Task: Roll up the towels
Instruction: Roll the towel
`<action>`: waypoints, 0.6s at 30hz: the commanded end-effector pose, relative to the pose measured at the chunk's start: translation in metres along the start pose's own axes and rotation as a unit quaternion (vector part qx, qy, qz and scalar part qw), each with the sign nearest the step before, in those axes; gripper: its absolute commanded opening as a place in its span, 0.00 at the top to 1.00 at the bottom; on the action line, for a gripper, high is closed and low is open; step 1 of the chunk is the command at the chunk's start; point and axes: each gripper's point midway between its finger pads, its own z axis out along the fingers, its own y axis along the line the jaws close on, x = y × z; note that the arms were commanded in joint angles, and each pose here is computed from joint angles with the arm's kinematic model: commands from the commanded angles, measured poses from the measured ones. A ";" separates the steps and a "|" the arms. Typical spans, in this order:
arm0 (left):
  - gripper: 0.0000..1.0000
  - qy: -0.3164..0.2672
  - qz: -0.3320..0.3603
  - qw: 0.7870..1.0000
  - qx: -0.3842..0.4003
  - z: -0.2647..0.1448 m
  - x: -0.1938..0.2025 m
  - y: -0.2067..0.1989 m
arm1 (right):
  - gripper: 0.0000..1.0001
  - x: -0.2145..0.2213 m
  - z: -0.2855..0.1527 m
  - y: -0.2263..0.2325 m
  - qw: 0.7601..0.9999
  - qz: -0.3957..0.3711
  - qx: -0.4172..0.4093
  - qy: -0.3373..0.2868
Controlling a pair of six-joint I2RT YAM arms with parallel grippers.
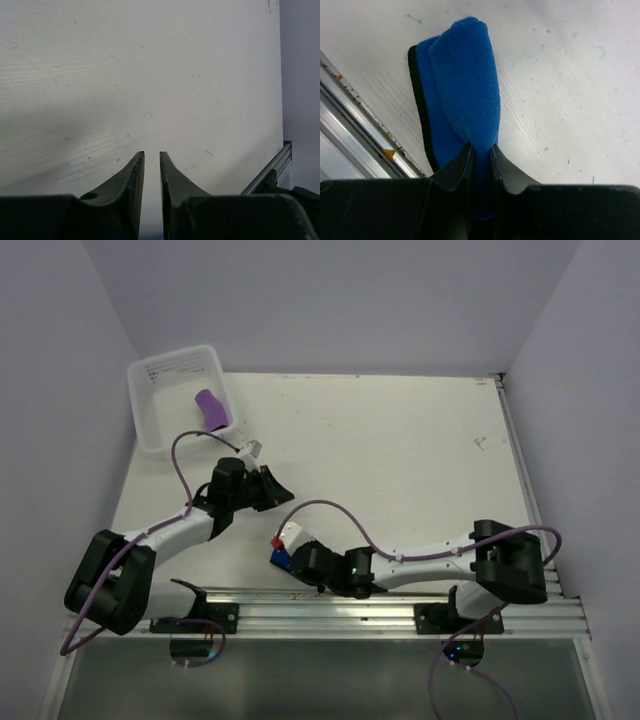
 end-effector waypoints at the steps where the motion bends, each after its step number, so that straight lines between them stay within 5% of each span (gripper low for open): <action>1: 0.78 -0.012 -0.003 0.999 0.035 -0.007 -0.011 -0.021 | 1.00 -0.014 -0.004 -0.014 0.990 -0.084 0.114 -0.026; 18: 0.79 -0.010 -0.013 0.997 0.078 -0.011 -0.007 -0.042 | 1.00 -0.011 0.010 -0.027 0.913 -0.242 0.327 -0.026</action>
